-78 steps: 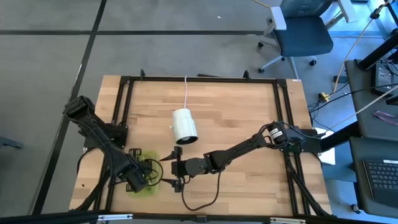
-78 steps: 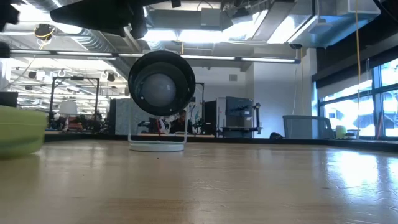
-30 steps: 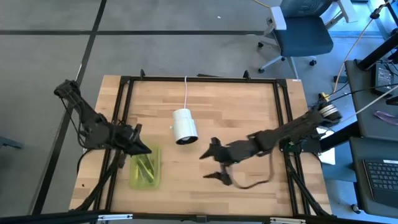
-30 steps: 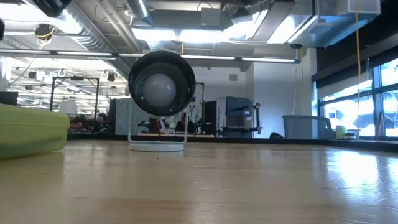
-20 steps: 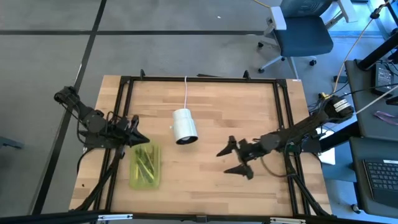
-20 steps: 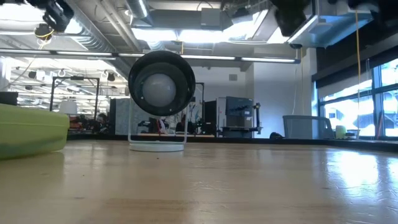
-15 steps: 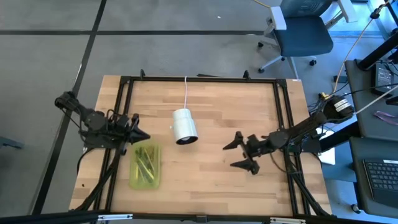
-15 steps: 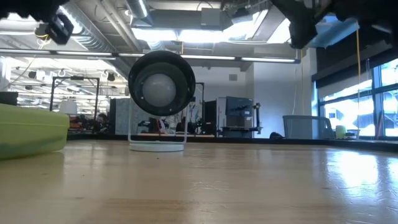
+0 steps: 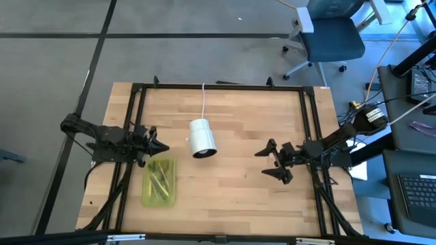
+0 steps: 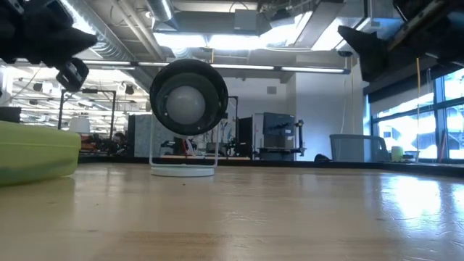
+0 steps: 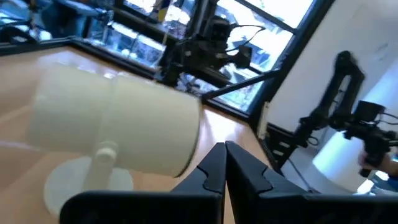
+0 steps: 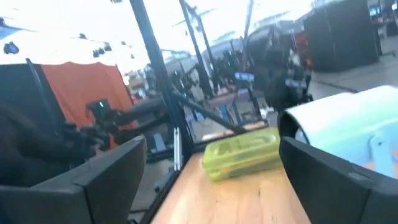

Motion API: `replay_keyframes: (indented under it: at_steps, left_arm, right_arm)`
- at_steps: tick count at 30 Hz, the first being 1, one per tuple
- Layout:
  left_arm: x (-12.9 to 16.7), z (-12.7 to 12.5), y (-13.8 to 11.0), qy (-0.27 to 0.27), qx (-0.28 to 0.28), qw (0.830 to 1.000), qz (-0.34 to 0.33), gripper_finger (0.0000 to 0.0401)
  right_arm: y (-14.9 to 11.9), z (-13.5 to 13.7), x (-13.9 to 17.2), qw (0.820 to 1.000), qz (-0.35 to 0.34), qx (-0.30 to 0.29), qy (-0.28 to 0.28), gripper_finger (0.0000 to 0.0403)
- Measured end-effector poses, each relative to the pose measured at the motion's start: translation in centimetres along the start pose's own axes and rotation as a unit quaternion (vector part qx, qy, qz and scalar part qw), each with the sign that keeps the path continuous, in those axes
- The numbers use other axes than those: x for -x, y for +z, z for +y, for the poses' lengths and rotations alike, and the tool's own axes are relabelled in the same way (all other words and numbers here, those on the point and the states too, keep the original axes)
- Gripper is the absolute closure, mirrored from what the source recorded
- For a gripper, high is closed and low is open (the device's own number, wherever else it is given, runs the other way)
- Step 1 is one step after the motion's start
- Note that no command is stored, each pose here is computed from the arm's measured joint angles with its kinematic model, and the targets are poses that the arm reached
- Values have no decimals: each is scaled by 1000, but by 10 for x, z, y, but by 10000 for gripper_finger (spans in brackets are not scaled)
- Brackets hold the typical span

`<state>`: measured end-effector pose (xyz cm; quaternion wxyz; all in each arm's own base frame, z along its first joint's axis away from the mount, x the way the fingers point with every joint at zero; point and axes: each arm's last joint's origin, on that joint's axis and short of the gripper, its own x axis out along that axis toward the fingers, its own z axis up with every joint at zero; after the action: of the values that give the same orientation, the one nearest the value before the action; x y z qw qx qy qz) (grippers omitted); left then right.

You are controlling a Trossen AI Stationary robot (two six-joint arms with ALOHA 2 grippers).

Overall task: Pick & place school supplies into a supply box
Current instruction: Return to Home Position

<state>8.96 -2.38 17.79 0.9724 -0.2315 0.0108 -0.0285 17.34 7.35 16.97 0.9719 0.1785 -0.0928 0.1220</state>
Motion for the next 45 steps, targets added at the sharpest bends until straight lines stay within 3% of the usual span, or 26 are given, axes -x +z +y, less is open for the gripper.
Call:
replay_keyframes:
  at_steps: [4,10,17,19,24,28,34,40,45]
  left_arm:
    - [-2,5,-2,8,3,1000,0,398]
    - [-3,10,0,52,-29,998,-18,397]
    - [-3,10,0,59,-34,998,-20,397]
    - [-3,10,0,59,-34,998,-20,397]
    - [-3,10,0,59,-34,997,-20,397]
    - [-3,10,0,59,-34,998,-19,397]
    - [-3,10,0,59,-34,998,-19,397]
    - [-3,10,0,59,-34,998,-19,397]
    - [-3,10,0,59,-34,998,-19,397]
  right_arm:
    - [0,-4,17,1000,-18,-2,3,34]
    - [-1,-13,21,999,-15,-2,-36,34]
    - [8,-29,19,999,-5,-12,30,34]
    - [11,-34,19,1000,-13,14,3,34]
    - [15,-36,23,989,-43,44,-137,34]
    - [16,-27,29,979,-38,61,-189,34]
    - [23,-12,41,978,-28,75,-193,34]
    - [27,-5,52,994,9,65,-90,34]
    - [34,-6,62,995,3,57,-88,34]
